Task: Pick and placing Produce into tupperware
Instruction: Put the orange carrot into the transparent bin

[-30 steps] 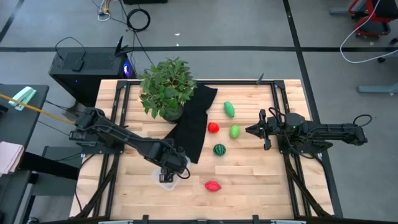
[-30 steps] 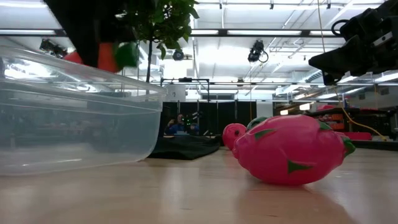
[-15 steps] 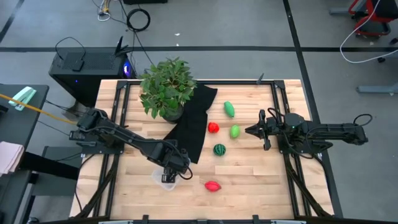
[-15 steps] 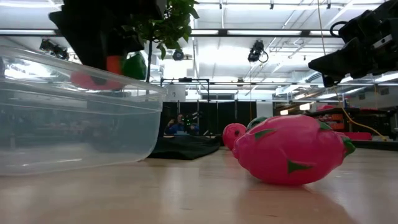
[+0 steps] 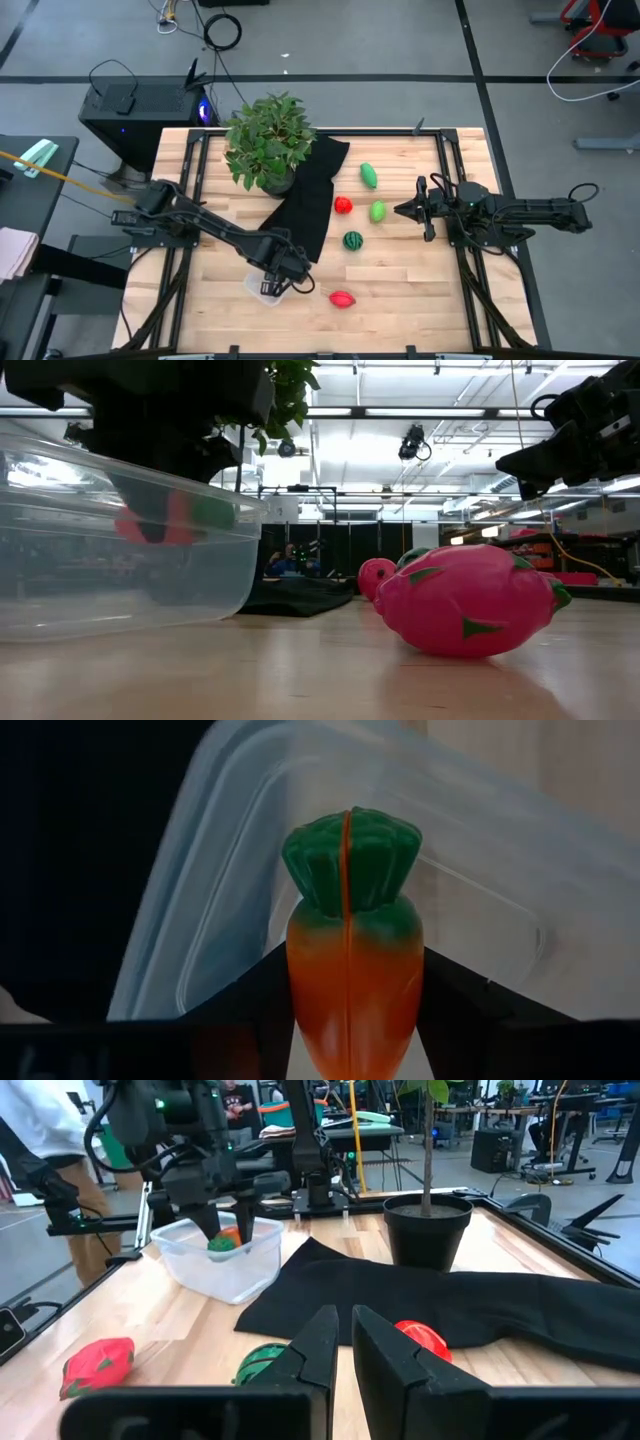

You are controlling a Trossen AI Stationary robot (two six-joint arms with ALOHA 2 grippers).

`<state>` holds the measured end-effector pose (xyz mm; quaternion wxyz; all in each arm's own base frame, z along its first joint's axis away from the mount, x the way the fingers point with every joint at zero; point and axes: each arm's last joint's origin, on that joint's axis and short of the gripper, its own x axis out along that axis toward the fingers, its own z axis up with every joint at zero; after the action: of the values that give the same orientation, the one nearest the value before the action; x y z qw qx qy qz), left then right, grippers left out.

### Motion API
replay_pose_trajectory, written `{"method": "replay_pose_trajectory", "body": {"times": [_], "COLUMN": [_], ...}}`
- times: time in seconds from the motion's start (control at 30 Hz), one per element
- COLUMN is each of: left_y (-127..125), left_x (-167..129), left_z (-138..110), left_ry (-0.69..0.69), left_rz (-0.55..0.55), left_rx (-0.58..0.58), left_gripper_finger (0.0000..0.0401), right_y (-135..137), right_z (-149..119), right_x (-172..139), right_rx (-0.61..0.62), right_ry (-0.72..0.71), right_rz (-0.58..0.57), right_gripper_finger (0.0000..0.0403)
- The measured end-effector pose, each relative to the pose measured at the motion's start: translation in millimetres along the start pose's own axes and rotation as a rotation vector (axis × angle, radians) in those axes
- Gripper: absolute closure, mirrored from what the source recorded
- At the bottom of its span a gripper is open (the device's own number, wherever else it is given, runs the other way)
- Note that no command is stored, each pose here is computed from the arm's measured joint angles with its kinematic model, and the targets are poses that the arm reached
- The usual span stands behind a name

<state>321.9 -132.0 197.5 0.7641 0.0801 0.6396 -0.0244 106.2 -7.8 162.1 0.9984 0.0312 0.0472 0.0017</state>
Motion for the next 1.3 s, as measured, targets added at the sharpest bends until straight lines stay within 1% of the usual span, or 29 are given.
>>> {"method": "replay_pose_trajectory", "body": {"times": [0.17, 0.57, 0.7, 0.8, 0.93, 1.3], "left_y": [-1.6, -2.5, -2.9, -2.6, -2.6, -2.7], "left_x": [7.7, 11.1, 16.5, 23.3, 25.2, 25.0], "left_z": [1.4, 2.9, -0.3, -7.4, -9.4, -8.8], "left_ry": [0.014, -0.006, -0.001, 0.035, 0.046, 0.040], "left_rz": [0.003, -0.002, -0.006, -0.008, -0.013, -0.014], "left_rx": [0.030, 0.049, 0.048, 0.047, 0.033, 0.024], "left_gripper_finger": [0.0229, 0.0227, 0.0220, 0.0218, 0.0218, 0.0176], "right_y": [0.0, 0.0, 0.0, 0.0, 0.0, 0.0], "right_z": [0.0, 0.0, -0.1, -0.1, -0.3, -0.4], "right_x": [0.0, 0.0, 0.0, 0.0, 0.0, 0.0], "right_rx": [0.000, 0.000, 0.000, 0.000, 0.000, 0.005], "right_ry": [0.000, 0.000, 0.001, 0.002, 0.004, 0.004], "right_rz": [0.000, 0.000, 0.000, 0.000, 0.000, 0.000], "right_gripper_finger": [0.0361, 0.0361, 0.0361, 0.0361, 0.0361, 0.0361]}}
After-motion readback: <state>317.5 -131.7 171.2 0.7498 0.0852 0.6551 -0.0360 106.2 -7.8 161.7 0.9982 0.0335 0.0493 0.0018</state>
